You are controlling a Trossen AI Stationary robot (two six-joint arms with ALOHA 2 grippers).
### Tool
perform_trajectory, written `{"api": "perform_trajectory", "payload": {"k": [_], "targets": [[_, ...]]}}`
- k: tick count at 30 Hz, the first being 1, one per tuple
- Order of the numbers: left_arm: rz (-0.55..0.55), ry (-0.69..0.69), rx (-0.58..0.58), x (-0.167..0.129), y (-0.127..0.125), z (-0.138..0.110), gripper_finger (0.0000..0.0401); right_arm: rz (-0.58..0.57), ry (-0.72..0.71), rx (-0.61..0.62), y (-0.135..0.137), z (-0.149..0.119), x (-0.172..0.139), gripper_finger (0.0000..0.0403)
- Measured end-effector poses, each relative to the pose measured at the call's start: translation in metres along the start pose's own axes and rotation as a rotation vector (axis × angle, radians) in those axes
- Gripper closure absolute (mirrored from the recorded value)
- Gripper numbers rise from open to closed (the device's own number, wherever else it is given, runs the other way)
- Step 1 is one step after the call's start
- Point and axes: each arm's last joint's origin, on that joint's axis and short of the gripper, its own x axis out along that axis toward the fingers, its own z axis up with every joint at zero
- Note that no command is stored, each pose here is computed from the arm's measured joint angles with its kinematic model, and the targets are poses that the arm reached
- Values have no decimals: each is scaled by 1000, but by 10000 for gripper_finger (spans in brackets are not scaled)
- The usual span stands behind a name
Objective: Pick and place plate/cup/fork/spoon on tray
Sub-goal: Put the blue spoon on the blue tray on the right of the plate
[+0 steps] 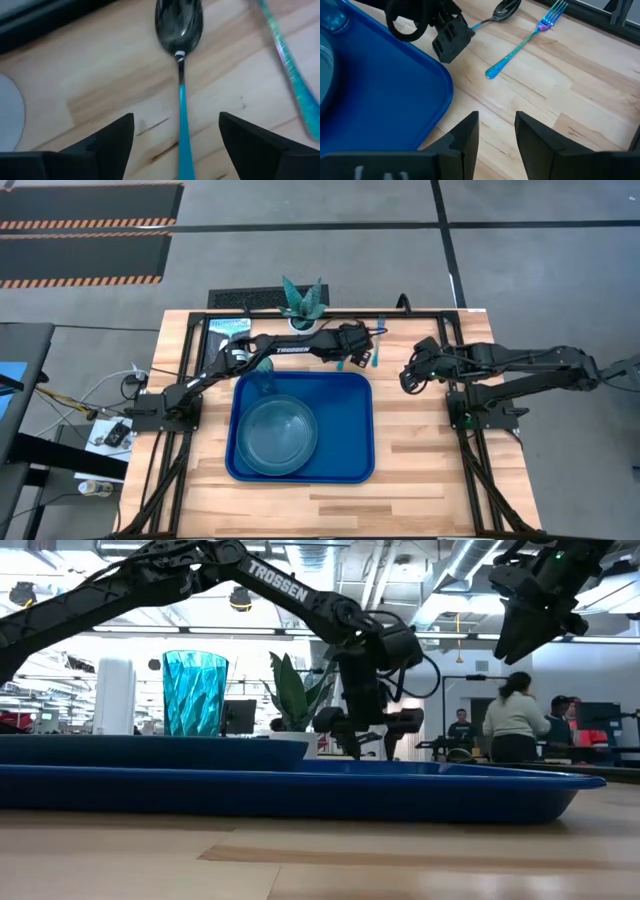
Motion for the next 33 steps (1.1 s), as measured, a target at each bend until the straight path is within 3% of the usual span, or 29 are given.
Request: {"api": "perform_trajectory", "payload": {"k": [21, 26, 33], "targets": [[16, 102, 180, 2, -3, -17, 323, 105, -36, -17, 13, -2, -5, 255], [29, 113, 218, 1, -4, -20, 387, 122, -35, -13, 16, -4, -7, 256], [7, 122, 250, 1, -4, -19, 400, 110, -89, 4, 16, 0, -6, 256]]}}
